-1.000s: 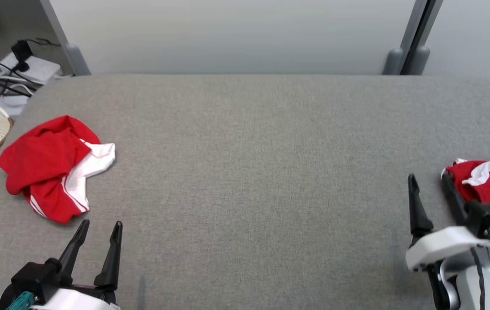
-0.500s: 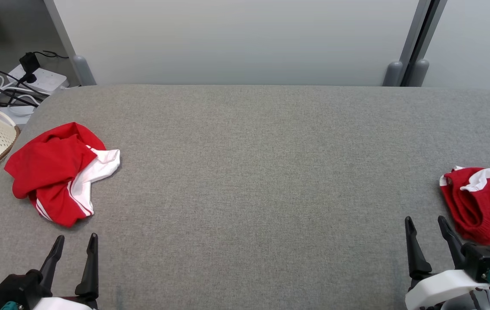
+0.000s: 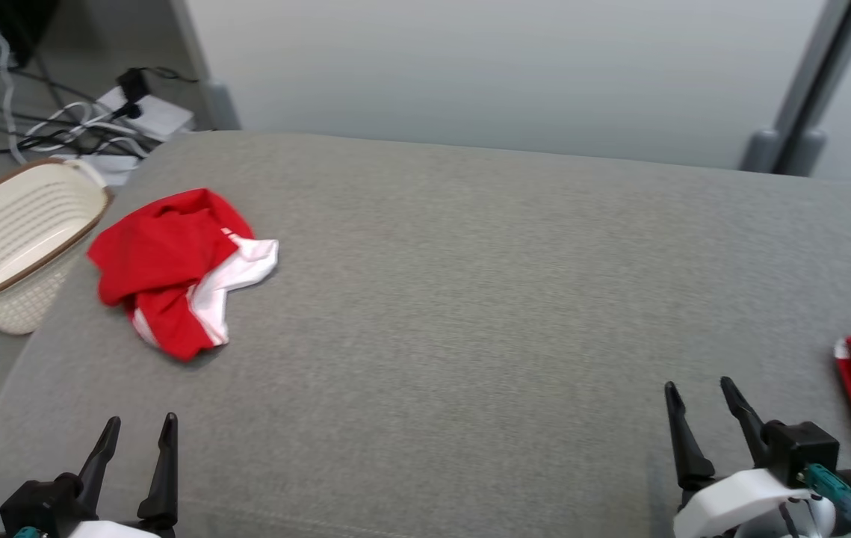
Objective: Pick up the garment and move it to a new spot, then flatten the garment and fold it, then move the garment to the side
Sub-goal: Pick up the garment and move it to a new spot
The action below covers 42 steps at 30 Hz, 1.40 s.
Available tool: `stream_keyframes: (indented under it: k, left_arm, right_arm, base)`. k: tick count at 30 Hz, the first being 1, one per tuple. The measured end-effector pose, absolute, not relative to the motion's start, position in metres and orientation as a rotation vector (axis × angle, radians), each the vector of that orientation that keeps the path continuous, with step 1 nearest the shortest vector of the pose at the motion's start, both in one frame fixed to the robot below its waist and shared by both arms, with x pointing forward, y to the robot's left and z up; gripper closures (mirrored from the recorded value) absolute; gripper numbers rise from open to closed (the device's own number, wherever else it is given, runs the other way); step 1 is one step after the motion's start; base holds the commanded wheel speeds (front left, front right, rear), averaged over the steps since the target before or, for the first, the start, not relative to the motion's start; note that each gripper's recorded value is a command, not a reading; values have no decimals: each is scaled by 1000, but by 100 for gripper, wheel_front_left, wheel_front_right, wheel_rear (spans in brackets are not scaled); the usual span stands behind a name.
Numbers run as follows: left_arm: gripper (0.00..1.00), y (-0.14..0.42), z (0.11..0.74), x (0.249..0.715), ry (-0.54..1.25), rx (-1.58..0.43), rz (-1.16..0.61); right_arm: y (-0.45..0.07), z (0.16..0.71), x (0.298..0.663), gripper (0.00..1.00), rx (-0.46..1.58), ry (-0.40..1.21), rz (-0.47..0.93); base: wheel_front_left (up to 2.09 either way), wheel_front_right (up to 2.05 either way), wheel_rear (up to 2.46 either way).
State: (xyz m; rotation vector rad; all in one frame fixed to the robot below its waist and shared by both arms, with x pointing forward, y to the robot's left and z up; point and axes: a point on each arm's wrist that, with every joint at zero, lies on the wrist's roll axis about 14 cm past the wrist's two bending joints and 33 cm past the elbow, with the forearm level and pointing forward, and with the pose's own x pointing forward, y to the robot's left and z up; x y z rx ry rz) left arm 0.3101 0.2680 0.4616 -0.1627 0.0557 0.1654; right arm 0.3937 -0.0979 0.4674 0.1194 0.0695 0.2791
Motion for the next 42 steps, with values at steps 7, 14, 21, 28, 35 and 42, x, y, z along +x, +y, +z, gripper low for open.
stream_keyframes:
  k: [7,14,21,28,35,42]
  left_arm:
    - [0,314,453,263,69,-170,343]
    - [0,362,444,194,83,-181,570]
    - [0,386,437,158,115,-200,711]
    - [0,376,434,177,123,-216,654]
    - [0,386,464,236,77,-185,519]
    - [0,384,527,349,-9,-98,298]
  right_arm:
    - [-18,473,405,0,118,75,502]
    - [55,470,402,0,120,102,703]
    - [100,469,408,0,133,113,817]
    - [90,464,415,0,140,125,780]
    - [66,457,421,0,129,125,719]
    - [32,448,434,0,116,114,635]
  base:
    - [0,0,0]
    - [0,0,0]
    - [0,0,0]
    - [0,0,0]
    - [0,0,0]
    - [0,0,0]
